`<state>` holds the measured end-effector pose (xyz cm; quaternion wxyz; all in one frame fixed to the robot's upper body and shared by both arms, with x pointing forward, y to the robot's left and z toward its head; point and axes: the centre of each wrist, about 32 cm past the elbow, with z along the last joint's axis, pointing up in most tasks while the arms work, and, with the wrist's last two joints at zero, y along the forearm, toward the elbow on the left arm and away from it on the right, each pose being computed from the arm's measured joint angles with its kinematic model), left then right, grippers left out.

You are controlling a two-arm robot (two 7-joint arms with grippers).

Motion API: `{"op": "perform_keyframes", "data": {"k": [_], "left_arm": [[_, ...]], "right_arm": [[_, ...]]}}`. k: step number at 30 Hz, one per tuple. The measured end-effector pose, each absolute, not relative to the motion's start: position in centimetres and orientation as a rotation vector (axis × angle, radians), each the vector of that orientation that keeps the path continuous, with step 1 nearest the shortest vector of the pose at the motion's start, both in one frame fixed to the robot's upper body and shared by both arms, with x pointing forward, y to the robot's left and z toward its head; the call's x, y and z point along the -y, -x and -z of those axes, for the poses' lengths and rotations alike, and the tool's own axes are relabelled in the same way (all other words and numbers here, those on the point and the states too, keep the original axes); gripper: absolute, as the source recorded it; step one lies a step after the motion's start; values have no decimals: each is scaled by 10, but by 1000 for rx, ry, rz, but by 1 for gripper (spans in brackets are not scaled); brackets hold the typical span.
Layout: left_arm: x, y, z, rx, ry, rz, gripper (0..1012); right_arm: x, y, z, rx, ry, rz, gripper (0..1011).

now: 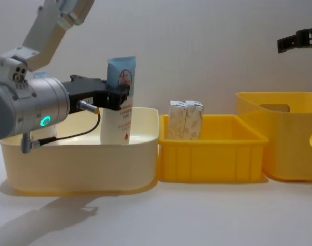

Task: Bimanual collaborative sorting of washing and personal care products

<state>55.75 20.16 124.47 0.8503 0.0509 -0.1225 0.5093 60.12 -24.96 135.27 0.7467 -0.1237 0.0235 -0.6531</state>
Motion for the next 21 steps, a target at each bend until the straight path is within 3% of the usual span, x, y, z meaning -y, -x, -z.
{"op": "perform_keyframes", "data": {"k": [21], "left_arm": [[-201,-562,-1257,309,-73,-1062,216]], "right_arm": [[250,-601,-1353,-51,271,1429,1001]]}}
